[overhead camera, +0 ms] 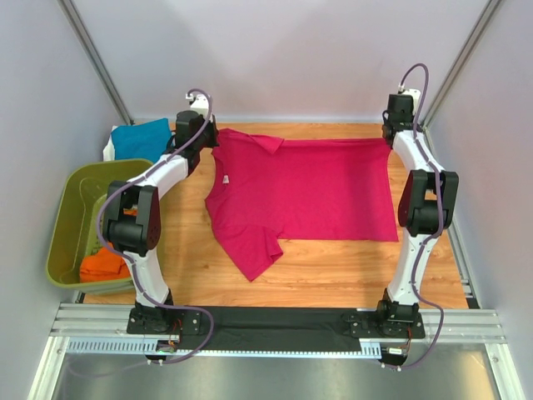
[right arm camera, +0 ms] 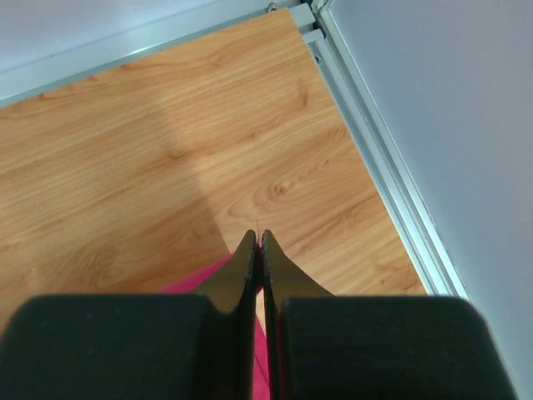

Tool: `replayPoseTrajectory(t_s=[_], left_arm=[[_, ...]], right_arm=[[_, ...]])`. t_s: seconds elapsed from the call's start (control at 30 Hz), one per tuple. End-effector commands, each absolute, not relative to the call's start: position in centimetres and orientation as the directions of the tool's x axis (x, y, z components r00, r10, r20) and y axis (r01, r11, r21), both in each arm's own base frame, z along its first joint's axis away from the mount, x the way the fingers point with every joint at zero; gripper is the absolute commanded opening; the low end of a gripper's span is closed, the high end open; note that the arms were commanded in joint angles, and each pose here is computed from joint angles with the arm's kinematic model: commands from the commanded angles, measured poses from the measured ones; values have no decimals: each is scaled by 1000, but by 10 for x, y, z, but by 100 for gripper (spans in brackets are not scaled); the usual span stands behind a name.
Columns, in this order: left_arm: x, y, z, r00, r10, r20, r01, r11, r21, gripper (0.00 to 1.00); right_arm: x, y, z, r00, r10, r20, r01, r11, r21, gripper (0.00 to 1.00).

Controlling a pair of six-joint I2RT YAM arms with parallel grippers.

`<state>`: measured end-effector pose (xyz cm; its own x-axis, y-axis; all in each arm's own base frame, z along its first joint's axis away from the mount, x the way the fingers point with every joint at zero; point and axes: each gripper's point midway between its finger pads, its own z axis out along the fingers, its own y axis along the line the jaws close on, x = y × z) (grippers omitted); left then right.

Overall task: Fold and stack the t-shirts
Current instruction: Flatten the tshirt out

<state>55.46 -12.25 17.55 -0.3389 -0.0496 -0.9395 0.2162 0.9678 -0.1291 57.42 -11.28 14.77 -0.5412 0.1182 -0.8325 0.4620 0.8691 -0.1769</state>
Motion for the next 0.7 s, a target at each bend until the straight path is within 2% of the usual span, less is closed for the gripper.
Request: replayPoseTrajectory(t_s=[0.0, 0.4, 0.67], left_arm=[[567, -112, 205, -210, -2, -978, 222, 974, -50, 0], [536, -100, 192, -165, 117, -979, 245, 967, 74, 0], [540, -86, 193, -148, 176, -973, 228, 964, 139, 0]], right_arm=[[587, -129, 182, -444, 110, -889, 507, 849, -148, 0], [565, -126, 170, -451, 142, -881, 513, 849, -126, 0], [554, -133, 160, -469, 149, -871, 525, 840, -139, 0]])
